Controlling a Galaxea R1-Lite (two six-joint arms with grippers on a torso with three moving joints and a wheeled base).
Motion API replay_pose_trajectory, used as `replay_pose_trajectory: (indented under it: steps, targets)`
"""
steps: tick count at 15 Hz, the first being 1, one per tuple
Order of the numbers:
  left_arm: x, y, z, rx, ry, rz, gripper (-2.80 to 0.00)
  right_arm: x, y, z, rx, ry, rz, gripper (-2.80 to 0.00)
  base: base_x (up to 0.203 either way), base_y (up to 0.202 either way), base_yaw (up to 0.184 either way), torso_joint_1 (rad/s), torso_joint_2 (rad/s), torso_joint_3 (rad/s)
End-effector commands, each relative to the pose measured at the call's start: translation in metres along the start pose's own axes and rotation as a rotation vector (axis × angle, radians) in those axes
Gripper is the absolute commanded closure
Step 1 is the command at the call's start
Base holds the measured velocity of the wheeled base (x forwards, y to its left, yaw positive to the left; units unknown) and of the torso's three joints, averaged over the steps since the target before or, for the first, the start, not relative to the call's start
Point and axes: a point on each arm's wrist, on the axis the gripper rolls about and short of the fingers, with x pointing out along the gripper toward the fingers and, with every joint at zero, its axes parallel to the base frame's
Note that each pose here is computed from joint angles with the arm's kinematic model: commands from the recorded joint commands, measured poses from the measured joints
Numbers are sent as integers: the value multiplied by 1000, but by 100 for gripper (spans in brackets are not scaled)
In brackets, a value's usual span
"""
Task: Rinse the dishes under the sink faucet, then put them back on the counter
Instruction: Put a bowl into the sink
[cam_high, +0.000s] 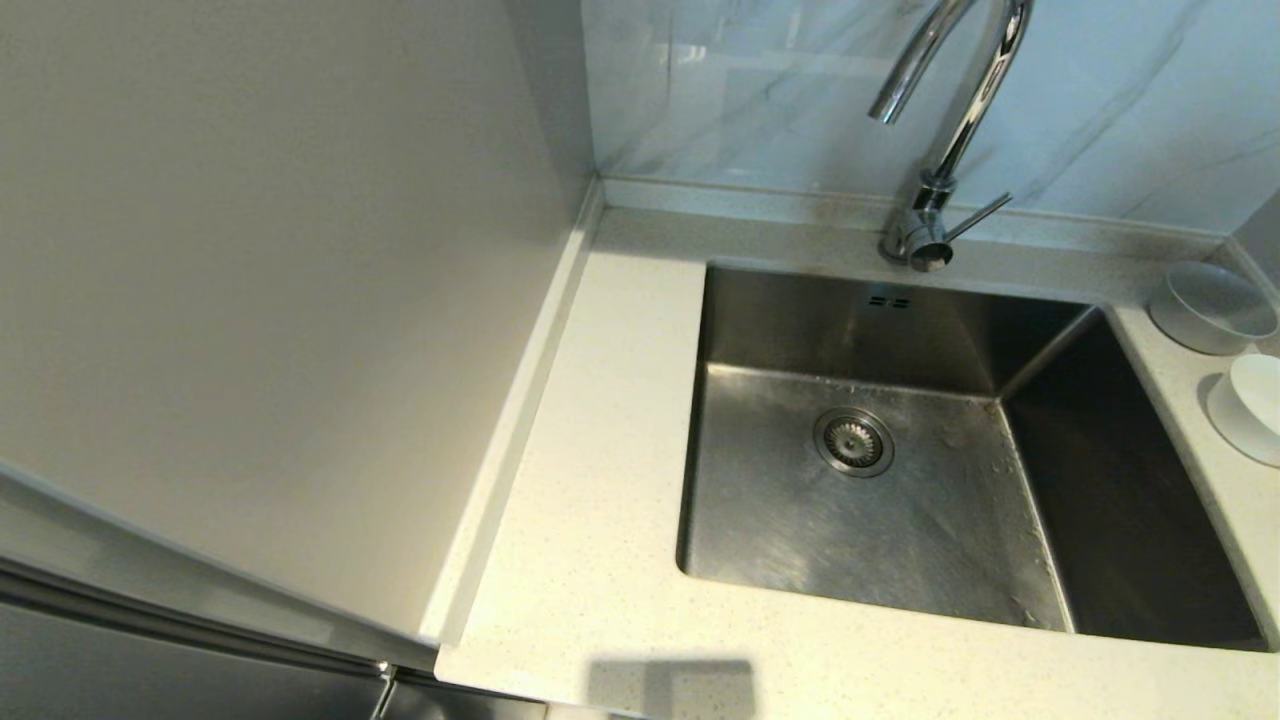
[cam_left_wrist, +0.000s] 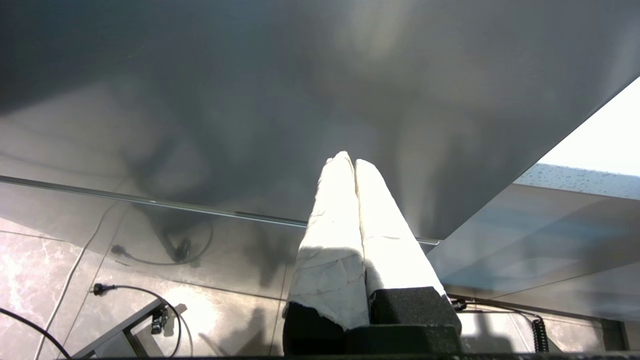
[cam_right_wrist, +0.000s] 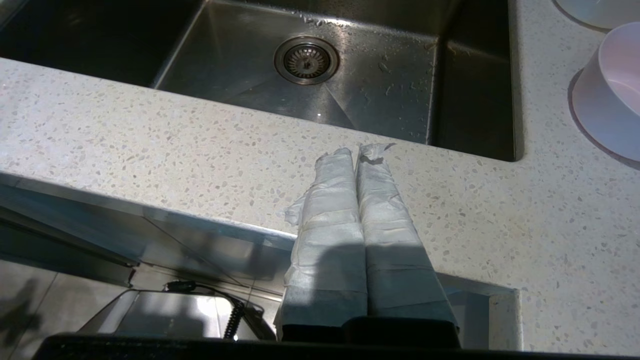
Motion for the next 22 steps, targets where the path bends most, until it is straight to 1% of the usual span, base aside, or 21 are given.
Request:
replay_pose_trajectory:
  steps: [1, 9, 11, 12, 14, 15, 16, 17, 18, 20, 21, 22]
  targets:
    - [0, 0, 0, 0, -3, 1, 0, 0, 0, 0, -1, 1, 1, 0, 0, 0, 0, 0, 0, 0]
    - [0, 0, 0, 0, -3, 1, 0, 0, 0, 0, -8, -1, 1, 0, 0, 0, 0, 0, 0, 0]
    - [0, 0, 0, 0, -3, 1, 0, 0, 0, 1, -35, -6, 4, 0, 0, 0, 0, 0, 0, 0]
    - [0, 0, 0, 0, -3, 1, 0, -2, 0, 7, -40, -27, 10, 0, 0, 0, 0, 0, 0, 0]
    - [0, 0, 0, 0, -3, 1, 0, -14, 2, 40, -46, -136, 66, 0, 0, 0, 0, 0, 0, 0]
    - [0, 0, 0, 0, -3, 1, 0, -19, 2, 61, -52, -166, 101, 0, 0, 0, 0, 0, 0, 0]
    - [0, 0, 0, 0, -3, 1, 0, -17, 3, 78, -54, -151, 114, 0, 0, 0, 0, 0, 0, 0]
    - [0, 0, 0, 0, -3, 1, 0, -10, 3, 101, -55, -116, 121, 0, 0, 0, 0, 0, 0, 0]
    - [0, 0, 0, 0, -3, 1, 0, 6, 2, 129, -53, -63, 120, 0, 0, 0, 0, 0, 0, 0]
    - [0, 0, 0, 0, -3, 1, 0, 57, 1, 190, -46, 27, 96, 0, 0, 0, 0, 0, 0, 0]
    - [0, 0, 0, 0, -3, 1, 0, 89, -1, 224, -44, 43, 72, 0, 0, 0, 0, 0, 0, 0]
    - [0, 0, 0, 0, -3, 1, 0, 118, -4, 258, -47, 38, 40, 0, 0, 0, 0, 0, 0, 0]
